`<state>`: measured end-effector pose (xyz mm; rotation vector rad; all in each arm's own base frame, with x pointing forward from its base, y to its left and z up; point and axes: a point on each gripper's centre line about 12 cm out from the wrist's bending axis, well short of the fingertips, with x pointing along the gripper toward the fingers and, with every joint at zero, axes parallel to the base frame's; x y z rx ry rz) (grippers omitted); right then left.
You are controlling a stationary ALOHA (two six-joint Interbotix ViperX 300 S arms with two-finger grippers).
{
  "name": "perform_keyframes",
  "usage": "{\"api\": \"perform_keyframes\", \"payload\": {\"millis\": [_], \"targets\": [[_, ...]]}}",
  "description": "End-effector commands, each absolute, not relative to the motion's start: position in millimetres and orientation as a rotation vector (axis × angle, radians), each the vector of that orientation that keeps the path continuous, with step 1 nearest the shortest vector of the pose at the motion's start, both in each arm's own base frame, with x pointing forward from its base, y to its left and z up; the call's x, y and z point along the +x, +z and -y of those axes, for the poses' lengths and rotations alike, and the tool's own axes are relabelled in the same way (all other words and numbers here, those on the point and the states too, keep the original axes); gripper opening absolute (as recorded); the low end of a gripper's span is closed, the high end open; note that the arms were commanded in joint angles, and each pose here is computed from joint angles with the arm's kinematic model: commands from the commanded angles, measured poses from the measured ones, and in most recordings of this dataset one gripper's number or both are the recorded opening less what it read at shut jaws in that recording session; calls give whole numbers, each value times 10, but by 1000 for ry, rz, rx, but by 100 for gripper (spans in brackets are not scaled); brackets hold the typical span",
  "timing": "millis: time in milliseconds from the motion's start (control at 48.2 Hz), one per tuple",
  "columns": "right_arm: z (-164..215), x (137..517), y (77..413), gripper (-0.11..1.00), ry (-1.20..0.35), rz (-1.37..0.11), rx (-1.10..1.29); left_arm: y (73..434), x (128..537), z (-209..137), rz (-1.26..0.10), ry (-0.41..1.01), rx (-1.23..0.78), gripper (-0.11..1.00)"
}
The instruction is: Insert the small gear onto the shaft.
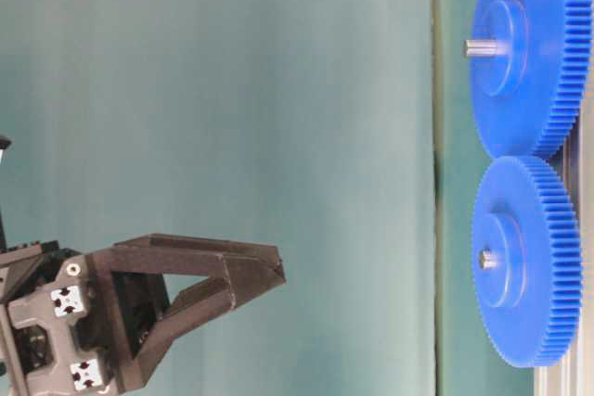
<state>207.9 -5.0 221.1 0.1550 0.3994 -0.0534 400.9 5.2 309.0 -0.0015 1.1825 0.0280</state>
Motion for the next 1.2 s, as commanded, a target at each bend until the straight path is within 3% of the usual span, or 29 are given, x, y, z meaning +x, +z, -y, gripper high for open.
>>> {"api": "perform_keyframes", "payload": {"millis": [0, 1182], "targets": [[53, 2095, 2251, 0, -57, -387, 170, 3180, 4001, -48, -1153, 27, 2, 76], [53, 2087, 2245, 0, -56, -379, 167, 3133, 4027, -49, -1163, 28, 2, 76]]}}
